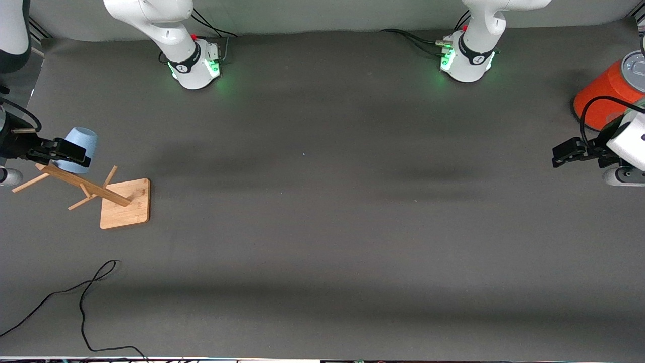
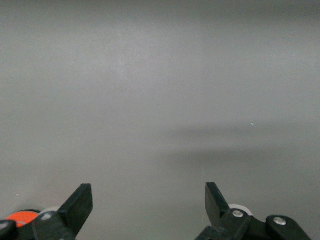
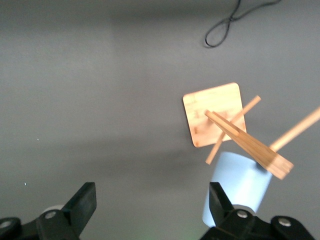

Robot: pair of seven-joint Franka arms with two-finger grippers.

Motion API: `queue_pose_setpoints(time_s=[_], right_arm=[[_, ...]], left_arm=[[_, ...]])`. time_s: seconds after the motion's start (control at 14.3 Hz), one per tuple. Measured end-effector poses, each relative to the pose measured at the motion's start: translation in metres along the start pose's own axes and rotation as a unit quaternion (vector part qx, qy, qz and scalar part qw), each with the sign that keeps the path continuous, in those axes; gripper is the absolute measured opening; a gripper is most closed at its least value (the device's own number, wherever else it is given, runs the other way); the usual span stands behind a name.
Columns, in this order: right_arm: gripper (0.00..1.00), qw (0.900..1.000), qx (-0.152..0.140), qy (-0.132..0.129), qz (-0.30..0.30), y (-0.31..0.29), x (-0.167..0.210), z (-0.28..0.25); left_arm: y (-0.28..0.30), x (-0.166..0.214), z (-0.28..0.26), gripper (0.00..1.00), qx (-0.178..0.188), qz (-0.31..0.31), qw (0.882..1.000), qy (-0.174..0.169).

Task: Rotate and upright cup with both arms
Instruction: 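Close the right gripper on the blue cup hanging on the wooden peg, then slide the blue cup off the peg with the right gripper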

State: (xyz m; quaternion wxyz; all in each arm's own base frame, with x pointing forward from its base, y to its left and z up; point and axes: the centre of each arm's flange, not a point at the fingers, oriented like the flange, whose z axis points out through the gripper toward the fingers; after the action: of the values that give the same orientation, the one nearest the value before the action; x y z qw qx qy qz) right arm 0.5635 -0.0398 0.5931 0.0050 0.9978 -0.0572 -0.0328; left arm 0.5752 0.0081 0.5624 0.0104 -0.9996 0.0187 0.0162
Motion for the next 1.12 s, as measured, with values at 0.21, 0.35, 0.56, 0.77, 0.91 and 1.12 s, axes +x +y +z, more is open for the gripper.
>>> queue_pose_setpoints(time_s=[0.21,0.35,0.56,0.77,0.91,1.12], right_arm=[[1.00,0.999,0.002,-0.011,0.040,0.048,-0.021,0.000],[1.00,0.998,0.008,-0.015,0.061,0.080,-0.038,0.003],[1.00,0.996,0.014,-0.017,0.088,0.104,-0.050,0.005],[1.00,0.985,0.016,-0.022,0.169,0.124,-0.053,0.011],[1.00,0.973,0.016,-0.024,0.227,0.129,-0.053,0.015],[1.00,0.967,0.015,-0.031,0.254,0.128,-0.052,0.025]], left_arm=[[0.000,0.000,0.000,1.00,0.000,0.000,1.000,0.000],[0.000,0.000,-0.001,1.00,0.000,0.000,1.000,0.001],[0.000,0.000,-0.001,1.00,0.000,0.000,1.000,0.001],[0.000,0.000,-0.001,1.00,0.000,0.000,1.000,0.001],[0.000,0.000,-0.001,1.00,0.000,0.000,1.000,0.001],[0.000,0.000,-0.001,1.00,0.000,0.000,1.000,0.001]])
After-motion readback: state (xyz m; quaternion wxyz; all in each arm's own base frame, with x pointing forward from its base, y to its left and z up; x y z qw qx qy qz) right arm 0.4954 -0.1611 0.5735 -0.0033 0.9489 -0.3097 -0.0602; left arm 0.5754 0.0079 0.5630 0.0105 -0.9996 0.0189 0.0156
